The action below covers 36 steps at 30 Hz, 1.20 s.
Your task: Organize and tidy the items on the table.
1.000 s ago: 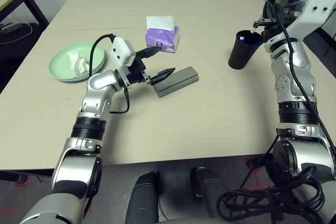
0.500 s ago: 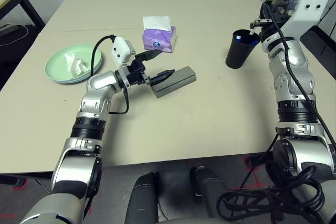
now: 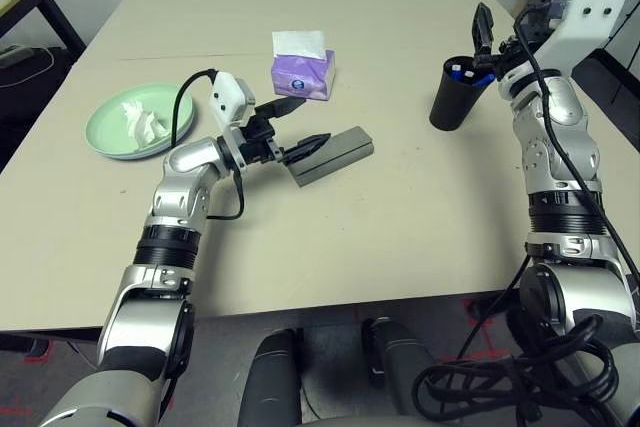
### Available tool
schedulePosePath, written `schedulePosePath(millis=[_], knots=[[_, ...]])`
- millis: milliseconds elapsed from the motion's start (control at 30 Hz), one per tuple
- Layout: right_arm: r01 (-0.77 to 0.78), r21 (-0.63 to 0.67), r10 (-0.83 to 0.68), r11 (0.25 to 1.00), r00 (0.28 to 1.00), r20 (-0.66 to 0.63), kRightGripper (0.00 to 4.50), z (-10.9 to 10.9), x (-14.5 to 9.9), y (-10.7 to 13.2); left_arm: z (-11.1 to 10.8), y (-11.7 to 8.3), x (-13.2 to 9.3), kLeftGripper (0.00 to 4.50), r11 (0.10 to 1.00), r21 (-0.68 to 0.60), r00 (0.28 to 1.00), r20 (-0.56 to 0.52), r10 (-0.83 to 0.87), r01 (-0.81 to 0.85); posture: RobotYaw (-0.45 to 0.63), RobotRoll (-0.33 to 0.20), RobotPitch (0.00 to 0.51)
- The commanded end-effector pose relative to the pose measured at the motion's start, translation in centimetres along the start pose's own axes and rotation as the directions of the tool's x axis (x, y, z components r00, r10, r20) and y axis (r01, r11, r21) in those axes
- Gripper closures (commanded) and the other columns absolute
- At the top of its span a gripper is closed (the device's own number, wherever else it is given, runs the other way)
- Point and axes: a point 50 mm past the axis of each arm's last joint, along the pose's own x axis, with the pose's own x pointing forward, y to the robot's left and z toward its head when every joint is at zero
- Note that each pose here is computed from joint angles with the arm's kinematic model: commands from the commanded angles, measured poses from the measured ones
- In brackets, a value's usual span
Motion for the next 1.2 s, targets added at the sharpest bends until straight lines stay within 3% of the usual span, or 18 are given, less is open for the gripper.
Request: schedulePosePath(millis=[33,200,267,400,533,700,833,1000,1200], knots=[[-0.132,0.057,0.129,0.990,0.991,0.046,0.03,-0.7,-1.9,0.4,-0.2,-0.3,-0.2,0.00,0.998,-0.004,0.997,0.034,0.065,-0.065,-0.02,0.000,0.100],[-0.197,0.112,0.201,0.974,0.979,-0.032,0.03,-2.8,-5.2,-0.1,-1.0,-0.7,-0.3,0.00,0.969,-0.006,0.966,0.081,0.247,-0.247,-0.01,0.000,0.089],[-0.185,0.110,0.196,0.977,0.976,-0.098,0.03,-3.8,-6.4,-0.7,-1.2,-0.4,-0.7,0.00,0.921,0.023,0.918,0.095,0.385,-0.389,-0.01,0.000,0.086],[-0.091,0.082,0.102,0.992,0.984,-0.147,0.03,-5.0,-8.2,-2.2,-1.3,1.0,-2.4,0.00,0.732,-0.023,0.724,0.132,0.677,-0.681,0.01,0.000,0.081],[0.011,0.021,-0.006,1.000,0.975,-0.222,0.03,-6.3,-9.4,-3.3,-2.1,1.4,-4.8,0.00,0.542,-0.042,0.535,0.117,0.837,-0.839,0.02,0.000,0.079],[0.059,-0.033,-0.066,0.998,0.964,-0.257,0.03,-7.5,-10.0,-3.6,-3.9,0.7,-7.7,0.00,0.423,-0.029,0.423,0.031,0.906,-0.905,0.04,0.000,0.080],[0.046,-0.005,-0.045,0.999,0.955,-0.293,0.03,-8.3,-9.7,-3.3,-5.0,-0.1,-10.6,0.00,0.415,0.009,0.414,-0.033,0.909,-0.910,0.04,0.000,0.082],[0.056,0.014,-0.049,0.998,0.950,-0.310,0.03,-9.4,-9.5,-3.0,-5.7,-1.1,-13.0,0.00,0.510,0.056,0.506,-0.070,0.860,-0.858,0.06,0.000,0.079],[0.063,0.022,-0.054,0.998,0.953,-0.299,0.03,-9.6,-9.3,-2.6,-5.9,-0.9,-14.0,0.00,0.489,0.044,0.486,-0.057,0.872,-0.871,0.06,0.000,0.078]])
